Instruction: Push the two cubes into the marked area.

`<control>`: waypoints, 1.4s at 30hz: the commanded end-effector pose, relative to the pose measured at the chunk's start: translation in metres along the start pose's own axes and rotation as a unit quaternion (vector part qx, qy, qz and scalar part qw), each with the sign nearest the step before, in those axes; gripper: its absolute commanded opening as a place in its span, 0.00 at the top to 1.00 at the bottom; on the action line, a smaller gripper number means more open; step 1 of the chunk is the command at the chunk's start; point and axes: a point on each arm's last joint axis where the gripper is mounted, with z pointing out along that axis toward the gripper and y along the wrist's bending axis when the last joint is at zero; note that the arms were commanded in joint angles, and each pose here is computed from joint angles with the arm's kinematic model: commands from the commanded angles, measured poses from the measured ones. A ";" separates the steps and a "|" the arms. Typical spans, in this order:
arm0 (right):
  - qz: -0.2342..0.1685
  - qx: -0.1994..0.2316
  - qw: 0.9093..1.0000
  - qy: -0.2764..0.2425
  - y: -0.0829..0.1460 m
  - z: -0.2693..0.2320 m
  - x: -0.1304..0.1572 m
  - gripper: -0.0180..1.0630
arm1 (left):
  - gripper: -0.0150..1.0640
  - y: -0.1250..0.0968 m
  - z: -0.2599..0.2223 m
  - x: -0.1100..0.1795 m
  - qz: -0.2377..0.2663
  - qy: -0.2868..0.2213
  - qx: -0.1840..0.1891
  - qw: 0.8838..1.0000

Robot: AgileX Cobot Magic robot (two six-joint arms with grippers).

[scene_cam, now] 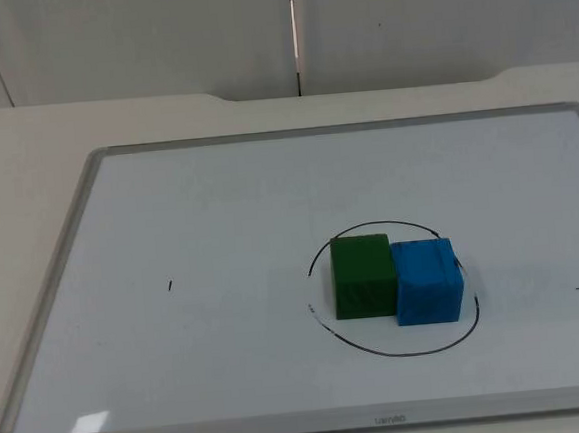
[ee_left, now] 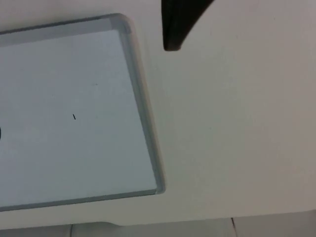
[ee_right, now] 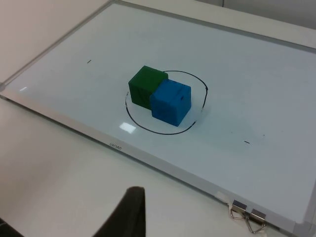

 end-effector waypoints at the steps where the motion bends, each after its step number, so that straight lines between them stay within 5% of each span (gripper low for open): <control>1: 0.001 0.003 1.000 -0.003 0.000 -0.001 0.000 0.01 | 0.01 0.000 0.001 0.001 -0.006 0.002 -0.007 1.000; 10: 0.001 0.003 1.000 -0.003 0.000 -0.001 0.000 0.01 | 0.01 -0.001 0.001 0.001 -0.026 0.001 -0.045 0.999; 25: 0.004 0.005 1.000 -0.004 0.000 -0.001 0.000 0.01 | 0.01 -0.001 0.001 0.001 -0.026 0.001 -0.045 0.999; 42: 0.078 0.146 0.986 -0.007 0.002 0.001 -0.001 0.01 | 0.01 -0.001 0.001 0.001 -0.026 0.001 -0.045 0.999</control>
